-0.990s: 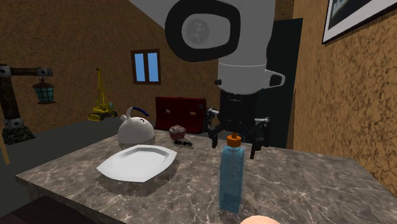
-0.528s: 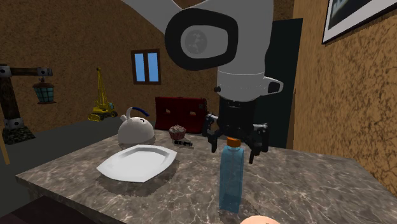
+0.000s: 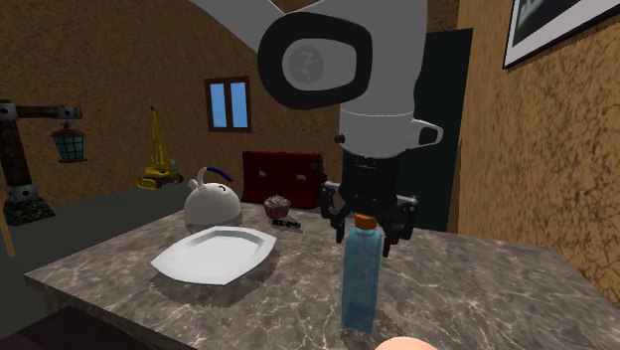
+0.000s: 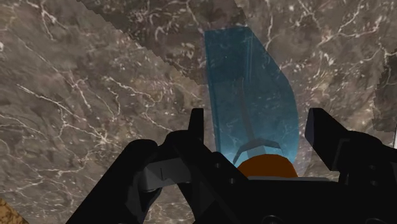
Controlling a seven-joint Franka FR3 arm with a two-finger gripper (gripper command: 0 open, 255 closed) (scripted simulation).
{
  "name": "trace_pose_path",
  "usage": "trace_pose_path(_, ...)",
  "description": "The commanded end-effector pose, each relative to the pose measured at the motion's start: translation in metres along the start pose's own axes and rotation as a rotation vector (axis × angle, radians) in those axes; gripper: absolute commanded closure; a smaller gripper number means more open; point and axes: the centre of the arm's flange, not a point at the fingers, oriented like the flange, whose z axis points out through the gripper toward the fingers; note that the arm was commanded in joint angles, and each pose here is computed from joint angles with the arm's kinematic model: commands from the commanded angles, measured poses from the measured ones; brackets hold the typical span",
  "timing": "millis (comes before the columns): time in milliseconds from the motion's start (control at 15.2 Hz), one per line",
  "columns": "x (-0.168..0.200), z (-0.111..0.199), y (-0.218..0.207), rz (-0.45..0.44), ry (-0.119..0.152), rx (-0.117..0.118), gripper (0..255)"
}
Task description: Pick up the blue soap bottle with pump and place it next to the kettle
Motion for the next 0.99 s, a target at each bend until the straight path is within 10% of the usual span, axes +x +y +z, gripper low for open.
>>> trace_pose_path(0, 0.0, 0.001, 0.0, 0.0, -0.001, 0.001, 255)
trace_pose_path(924, 0.011, -0.05, -0.005, 0.0, -0.001, 0.001, 255)
